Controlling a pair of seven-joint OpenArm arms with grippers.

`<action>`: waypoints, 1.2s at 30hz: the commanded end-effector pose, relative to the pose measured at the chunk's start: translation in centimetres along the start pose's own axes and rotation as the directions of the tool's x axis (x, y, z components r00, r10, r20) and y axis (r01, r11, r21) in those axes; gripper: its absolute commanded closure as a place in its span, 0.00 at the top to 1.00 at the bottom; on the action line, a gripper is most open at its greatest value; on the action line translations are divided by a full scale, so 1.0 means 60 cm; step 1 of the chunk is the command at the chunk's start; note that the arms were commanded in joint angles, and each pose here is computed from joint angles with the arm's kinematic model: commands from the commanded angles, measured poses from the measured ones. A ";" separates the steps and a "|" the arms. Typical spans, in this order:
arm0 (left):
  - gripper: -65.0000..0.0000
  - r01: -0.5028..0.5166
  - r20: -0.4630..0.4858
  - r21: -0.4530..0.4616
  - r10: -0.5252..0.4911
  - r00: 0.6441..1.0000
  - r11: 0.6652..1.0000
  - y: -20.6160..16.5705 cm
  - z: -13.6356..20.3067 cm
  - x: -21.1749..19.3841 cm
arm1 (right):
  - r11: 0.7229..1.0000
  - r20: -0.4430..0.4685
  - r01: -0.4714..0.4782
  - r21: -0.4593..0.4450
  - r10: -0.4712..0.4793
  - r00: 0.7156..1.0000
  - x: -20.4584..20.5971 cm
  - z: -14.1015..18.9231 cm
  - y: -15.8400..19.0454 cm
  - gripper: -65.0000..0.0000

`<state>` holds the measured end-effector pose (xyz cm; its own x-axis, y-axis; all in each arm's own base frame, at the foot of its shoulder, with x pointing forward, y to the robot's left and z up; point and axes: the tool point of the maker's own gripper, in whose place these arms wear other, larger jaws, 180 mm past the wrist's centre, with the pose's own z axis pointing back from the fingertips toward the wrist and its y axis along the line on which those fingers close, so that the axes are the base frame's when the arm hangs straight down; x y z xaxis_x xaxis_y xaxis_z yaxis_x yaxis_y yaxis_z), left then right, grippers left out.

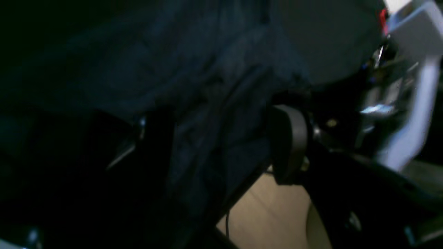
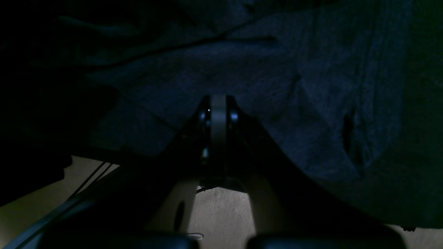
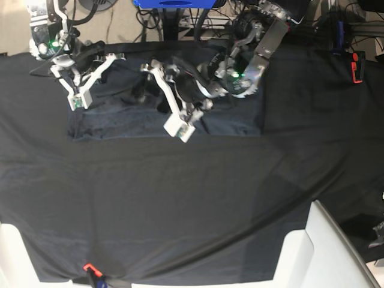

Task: Fold the T-shirt properly
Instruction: 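Release and reposition the left gripper on the folded side panel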

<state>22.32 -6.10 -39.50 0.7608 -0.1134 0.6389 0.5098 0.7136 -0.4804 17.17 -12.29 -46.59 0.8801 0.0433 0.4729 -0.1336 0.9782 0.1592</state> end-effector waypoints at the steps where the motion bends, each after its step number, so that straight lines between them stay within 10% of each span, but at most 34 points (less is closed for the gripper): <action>1: 0.54 -0.019 0.064 0.031 0.017 0.998 0.999 0.013 0.017 0.030 | 1.000 0.026 -0.006 0.000 0.006 1.000 0.012 0.004 -0.002 0.00; 5: 0.00 -0.155 0.125 0.230 0.129 0.984 0.961 0.097 0.063 0.043 | 1.000 0.003 0.001 -0.002 -0.001 1.000 -0.001 -0.002 -0.006 0.00; 22: 0.00 -0.229 0.075 0.444 0.219 0.973 0.866 0.250 0.094 -0.009 | 1.000 -0.027 0.012 -0.008 -0.012 1.000 -0.016 -0.014 -0.013 0.00; 36: 0.00 -0.204 -0.008 0.448 0.232 0.973 0.870 0.253 0.066 -0.044 | 1.000 0.009 0.002 -0.003 -0.002 1.000 0.006 -0.006 -0.008 0.00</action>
<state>25.66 8.10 -46.95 0.8772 0.0431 0.4781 0.0983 0.9587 -0.2668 17.07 -12.56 -47.45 0.8903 0.0412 0.4536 -0.1251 0.9797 0.1565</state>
